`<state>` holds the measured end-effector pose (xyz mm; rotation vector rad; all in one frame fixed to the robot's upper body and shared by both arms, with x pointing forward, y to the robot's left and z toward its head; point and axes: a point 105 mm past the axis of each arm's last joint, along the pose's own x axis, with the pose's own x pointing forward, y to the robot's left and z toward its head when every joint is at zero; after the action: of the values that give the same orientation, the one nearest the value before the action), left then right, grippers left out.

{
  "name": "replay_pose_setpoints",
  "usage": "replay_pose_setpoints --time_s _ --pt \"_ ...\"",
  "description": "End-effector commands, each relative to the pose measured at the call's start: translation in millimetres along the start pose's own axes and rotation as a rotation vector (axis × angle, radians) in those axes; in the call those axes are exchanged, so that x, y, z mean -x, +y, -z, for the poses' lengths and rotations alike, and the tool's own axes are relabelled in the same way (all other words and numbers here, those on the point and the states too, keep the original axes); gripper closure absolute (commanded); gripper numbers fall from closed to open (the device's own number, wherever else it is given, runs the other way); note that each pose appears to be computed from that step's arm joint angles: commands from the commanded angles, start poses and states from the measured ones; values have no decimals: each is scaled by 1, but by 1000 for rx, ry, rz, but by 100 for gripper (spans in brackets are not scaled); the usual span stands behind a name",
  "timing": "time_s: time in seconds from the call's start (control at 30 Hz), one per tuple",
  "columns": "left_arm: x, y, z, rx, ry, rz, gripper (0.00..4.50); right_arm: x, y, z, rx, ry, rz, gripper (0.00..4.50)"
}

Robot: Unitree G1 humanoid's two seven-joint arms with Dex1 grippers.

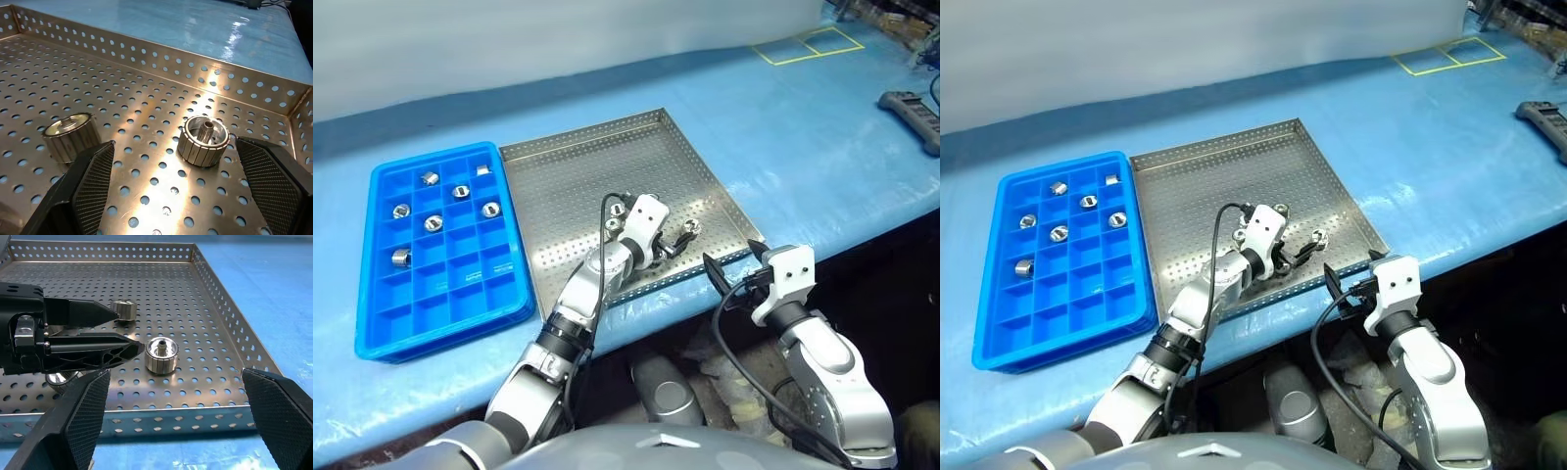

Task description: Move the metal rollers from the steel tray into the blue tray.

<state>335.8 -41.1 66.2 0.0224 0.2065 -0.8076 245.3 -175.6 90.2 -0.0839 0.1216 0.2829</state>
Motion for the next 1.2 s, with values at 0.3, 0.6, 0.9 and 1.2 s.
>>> replay_pose_setpoints --time_s 0.3,0.6,0.9,1.2 --pt "15 -4 -39 -49 -128 -1 18 -2 -1 -18 33 -66 -10 0" --pt "27 18 -34 -20 -49 -191 18 -2 -1 -15 36 -55 -16 0" --pt "42 34 -22 52 -18 -329 18 -4 2 -10 38 -34 -29 0" --pt "43 40 5 82 75 -381 18 -5 3 -8 40 -26 -40 0"
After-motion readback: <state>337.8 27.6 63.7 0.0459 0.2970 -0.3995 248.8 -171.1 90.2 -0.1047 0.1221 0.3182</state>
